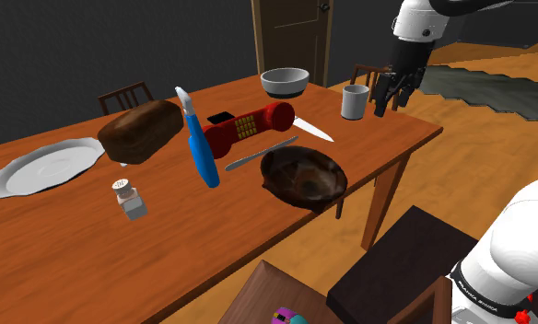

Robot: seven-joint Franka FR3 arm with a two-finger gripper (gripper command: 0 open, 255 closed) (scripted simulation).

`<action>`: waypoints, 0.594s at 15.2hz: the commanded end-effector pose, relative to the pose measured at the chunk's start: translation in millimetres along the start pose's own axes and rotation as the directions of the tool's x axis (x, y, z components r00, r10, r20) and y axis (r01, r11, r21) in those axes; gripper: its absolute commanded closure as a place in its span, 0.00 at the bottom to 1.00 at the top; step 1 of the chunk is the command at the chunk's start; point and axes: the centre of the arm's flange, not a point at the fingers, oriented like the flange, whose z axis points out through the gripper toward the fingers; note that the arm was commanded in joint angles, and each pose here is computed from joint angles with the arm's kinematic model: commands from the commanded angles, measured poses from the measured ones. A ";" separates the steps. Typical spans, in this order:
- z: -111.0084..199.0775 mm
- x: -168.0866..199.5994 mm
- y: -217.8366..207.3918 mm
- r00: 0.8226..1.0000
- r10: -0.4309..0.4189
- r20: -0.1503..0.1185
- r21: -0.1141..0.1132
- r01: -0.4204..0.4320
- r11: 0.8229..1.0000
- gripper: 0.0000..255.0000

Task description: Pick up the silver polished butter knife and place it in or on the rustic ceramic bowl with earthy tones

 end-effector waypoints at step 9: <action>23.2 11.3 -102.5 0.913 0.408 0.014 -0.011 -0.408 0.913 0.00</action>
